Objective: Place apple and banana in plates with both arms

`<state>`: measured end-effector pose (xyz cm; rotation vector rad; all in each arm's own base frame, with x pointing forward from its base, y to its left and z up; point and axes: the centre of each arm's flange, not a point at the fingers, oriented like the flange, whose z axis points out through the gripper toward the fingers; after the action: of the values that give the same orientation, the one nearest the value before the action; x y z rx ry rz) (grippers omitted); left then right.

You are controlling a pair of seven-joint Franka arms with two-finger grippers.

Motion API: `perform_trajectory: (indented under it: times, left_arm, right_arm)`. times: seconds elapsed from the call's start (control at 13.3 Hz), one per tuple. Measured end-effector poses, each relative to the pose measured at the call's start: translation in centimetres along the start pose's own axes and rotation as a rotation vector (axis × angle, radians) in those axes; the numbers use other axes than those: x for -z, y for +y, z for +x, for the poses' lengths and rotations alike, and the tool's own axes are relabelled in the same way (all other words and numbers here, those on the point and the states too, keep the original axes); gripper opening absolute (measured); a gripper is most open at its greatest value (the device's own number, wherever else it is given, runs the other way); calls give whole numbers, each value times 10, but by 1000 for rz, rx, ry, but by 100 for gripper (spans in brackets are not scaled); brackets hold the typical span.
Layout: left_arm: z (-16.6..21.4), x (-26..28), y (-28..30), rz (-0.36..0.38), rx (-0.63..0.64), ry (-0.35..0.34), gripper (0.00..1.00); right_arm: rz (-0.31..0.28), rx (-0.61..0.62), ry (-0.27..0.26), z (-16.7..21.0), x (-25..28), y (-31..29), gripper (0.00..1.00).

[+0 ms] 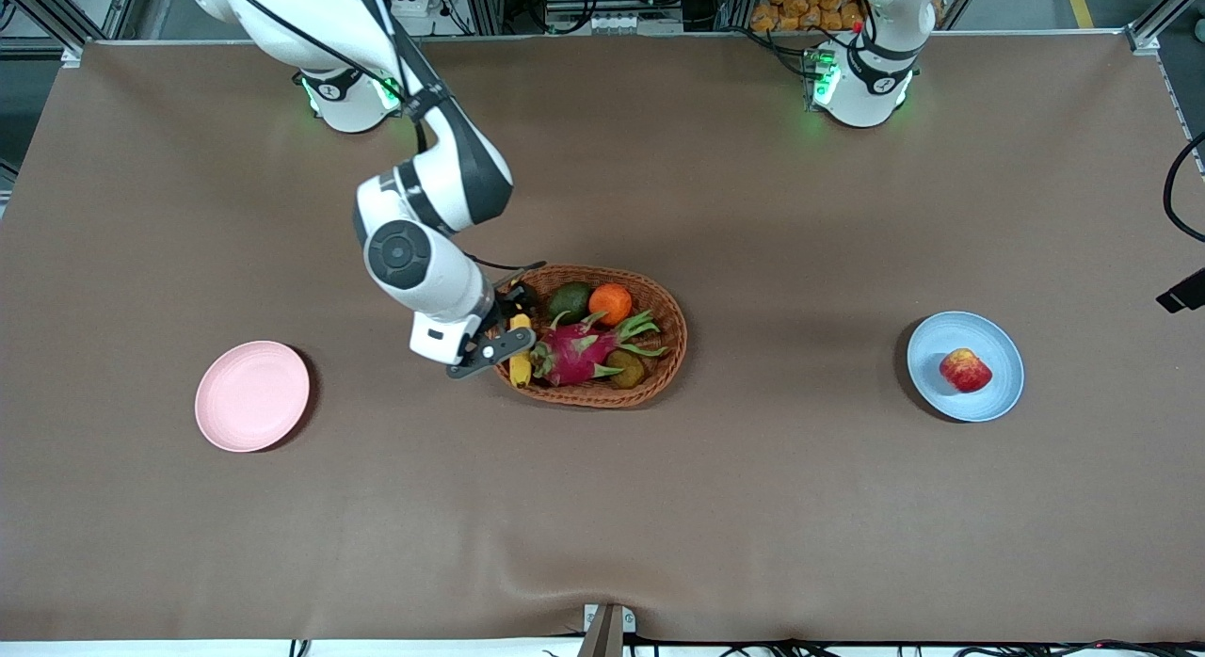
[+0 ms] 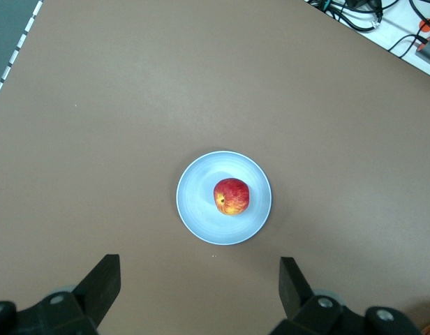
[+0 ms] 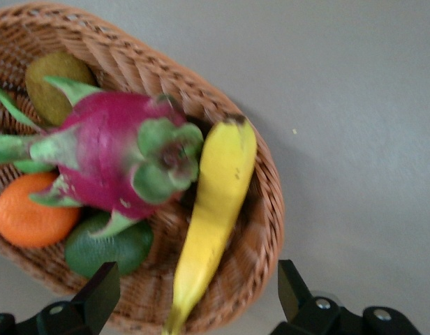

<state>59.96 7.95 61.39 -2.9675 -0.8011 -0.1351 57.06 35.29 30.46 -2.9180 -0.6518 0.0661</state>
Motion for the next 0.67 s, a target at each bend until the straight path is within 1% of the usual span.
perform_trajectory:
  times: [0.07, 0.15, 0.38, 0.53, 0.67]
  left_arm:
    - [-2, 2, 6, -4, -14, 3, 100]
    - [-7, 7, 15, -10, -34, 9, 100]
    - [-24, 26, 34, -17, -80, 24, 100]
    - [-35, 32, 39, -6, -109, 8, 100]
    - [-38, 30, 38, 7, -140, -16, 100]
  right_arm:
    - [-2, 2, 6, 1, -4, -1, 100]
    - [-3, 0, -4, 0, -8, 0, 100]
    - [-9, 10, -70, -18, -34, -6, 100]
    - [-10, 3, -105, -25, -39, -12, 100]
    - [-14, -58, -151, -31, -42, -11, 100]
